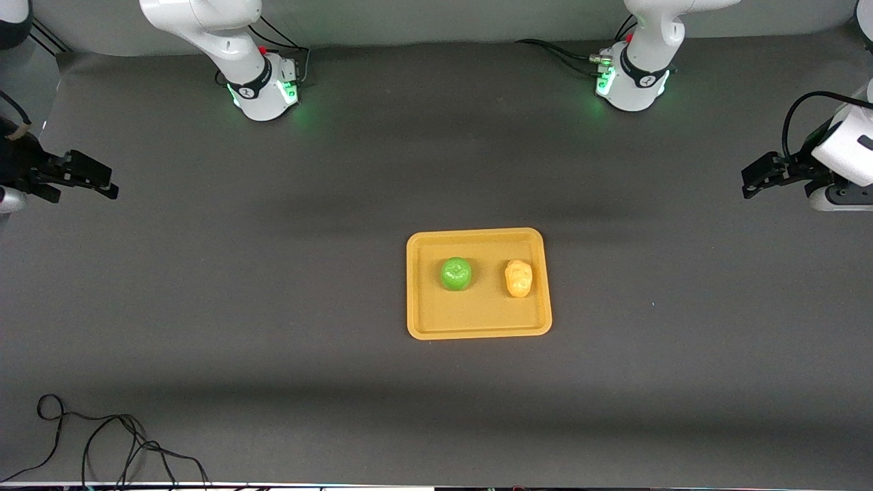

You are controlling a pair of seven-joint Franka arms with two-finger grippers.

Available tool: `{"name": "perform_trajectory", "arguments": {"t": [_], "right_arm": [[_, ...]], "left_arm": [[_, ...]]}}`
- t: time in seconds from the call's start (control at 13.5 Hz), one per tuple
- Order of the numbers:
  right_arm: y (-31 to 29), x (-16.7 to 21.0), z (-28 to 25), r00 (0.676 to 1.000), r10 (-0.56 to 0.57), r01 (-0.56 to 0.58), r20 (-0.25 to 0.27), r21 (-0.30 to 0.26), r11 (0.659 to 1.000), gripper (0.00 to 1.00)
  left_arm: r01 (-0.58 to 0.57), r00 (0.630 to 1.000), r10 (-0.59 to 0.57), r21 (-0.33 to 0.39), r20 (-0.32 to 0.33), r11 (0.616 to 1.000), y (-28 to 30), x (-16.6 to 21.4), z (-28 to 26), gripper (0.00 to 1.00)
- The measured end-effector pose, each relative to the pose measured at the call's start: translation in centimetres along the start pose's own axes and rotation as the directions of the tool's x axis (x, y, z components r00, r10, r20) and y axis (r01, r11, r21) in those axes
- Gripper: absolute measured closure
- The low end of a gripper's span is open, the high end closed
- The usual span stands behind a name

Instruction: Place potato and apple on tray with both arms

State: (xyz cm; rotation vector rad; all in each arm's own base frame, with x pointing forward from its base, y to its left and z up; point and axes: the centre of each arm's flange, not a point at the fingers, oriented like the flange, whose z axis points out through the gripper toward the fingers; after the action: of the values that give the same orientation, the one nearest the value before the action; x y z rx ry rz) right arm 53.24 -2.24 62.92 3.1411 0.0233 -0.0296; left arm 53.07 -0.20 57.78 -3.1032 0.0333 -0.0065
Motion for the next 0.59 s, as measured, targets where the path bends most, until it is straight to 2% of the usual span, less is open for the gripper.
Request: {"name": "perform_trajectory", "arguments": {"t": [0.22,0.59], "right_arm": [[-1.2,-1.0,-1.0,1.0,-0.019,0.019,-0.003,-0.006,1.0,0.0],[-1.7,-0.8,0.2,1.0,-0.021,0.021,0.022,0.006,1.0,0.0]], "left_arm": [[0.0,1.0,0.0,-0.001,-0.001,1.0,0.0,0.3,0.4,0.0],[0.0,1.0,0.0,-0.001,-0.004,1.0,0.0,0.3,0.2,0.0]]}}
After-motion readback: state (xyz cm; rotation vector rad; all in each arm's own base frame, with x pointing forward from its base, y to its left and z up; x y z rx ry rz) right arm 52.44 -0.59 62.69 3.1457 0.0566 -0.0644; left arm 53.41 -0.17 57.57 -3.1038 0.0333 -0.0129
